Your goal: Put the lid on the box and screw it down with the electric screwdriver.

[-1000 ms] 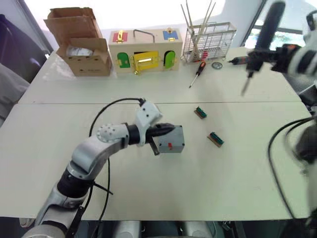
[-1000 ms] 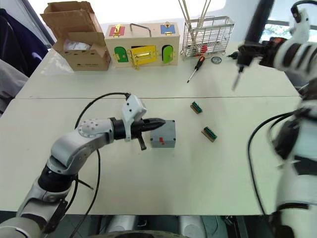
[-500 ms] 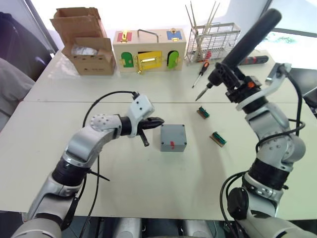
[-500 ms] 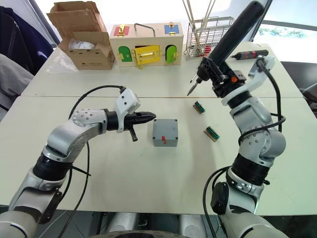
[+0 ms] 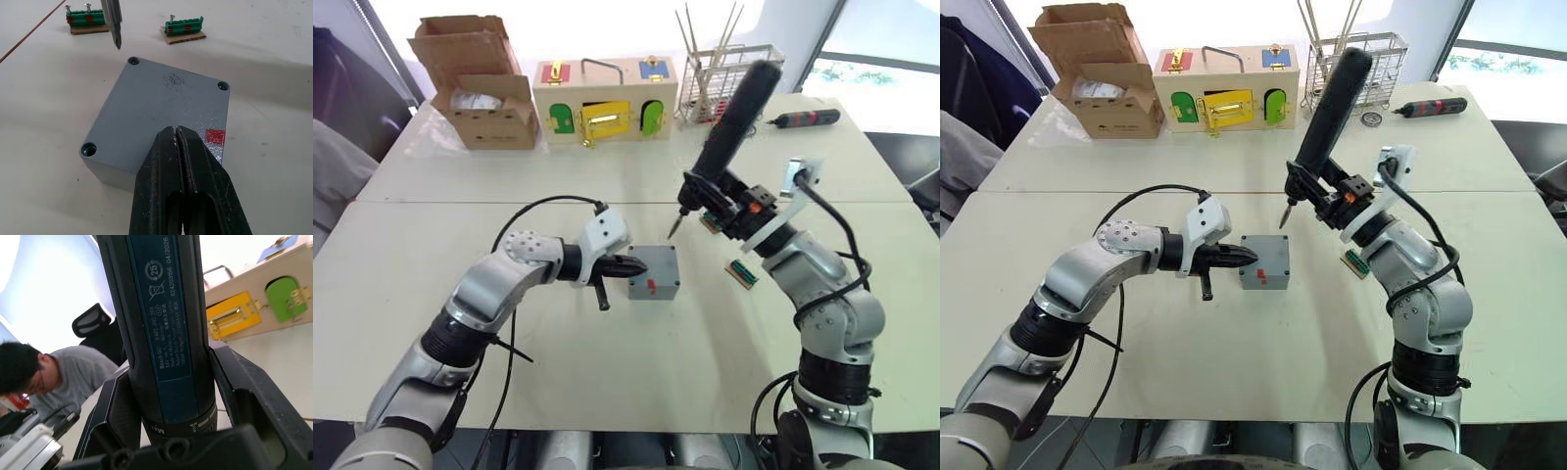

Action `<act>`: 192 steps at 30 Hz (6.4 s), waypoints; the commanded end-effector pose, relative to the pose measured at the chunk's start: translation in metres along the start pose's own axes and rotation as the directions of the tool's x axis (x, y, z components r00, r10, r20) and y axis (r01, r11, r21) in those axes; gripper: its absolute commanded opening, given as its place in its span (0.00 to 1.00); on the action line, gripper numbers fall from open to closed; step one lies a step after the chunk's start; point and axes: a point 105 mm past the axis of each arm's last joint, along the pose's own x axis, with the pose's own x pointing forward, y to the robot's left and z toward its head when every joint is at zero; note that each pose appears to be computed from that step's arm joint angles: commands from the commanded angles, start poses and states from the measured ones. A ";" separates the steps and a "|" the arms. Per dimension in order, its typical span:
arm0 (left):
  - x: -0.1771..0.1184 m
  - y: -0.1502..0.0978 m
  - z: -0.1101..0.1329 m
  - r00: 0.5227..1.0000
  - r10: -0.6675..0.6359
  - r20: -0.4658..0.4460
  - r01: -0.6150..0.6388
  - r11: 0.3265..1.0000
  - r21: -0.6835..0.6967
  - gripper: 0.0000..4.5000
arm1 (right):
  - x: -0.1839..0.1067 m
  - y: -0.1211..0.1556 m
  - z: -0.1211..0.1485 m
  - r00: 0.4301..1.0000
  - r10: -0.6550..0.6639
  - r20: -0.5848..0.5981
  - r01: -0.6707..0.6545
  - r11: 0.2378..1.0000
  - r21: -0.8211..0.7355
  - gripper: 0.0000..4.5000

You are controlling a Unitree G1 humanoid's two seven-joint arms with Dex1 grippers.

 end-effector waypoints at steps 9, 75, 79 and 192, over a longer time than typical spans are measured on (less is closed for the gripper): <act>-0.001 -0.002 -0.003 1.000 0.008 -0.014 -0.008 1.000 0.008 0.00 | -0.008 0.001 0.019 0.997 -0.001 0.082 0.008 0.997 -0.080 0.42; 0.024 -0.009 -0.032 0.996 -0.034 -0.079 0.027 0.996 -0.090 0.00 | -0.015 0.014 -0.086 0.963 0.045 -0.265 -0.088 0.984 -0.155 0.42; 0.024 -0.010 -0.032 0.996 -0.036 -0.080 0.029 0.996 -0.089 0.00 | -0.017 0.015 -0.089 0.959 0.048 -0.278 -0.096 0.982 -0.162 0.42; 0.008 -0.060 0.030 0.974 -0.213 0.079 0.201 0.970 0.139 0.00 | -0.157 -0.156 -0.002 0.402 -0.267 -0.876 0.637 0.769 0.058 0.42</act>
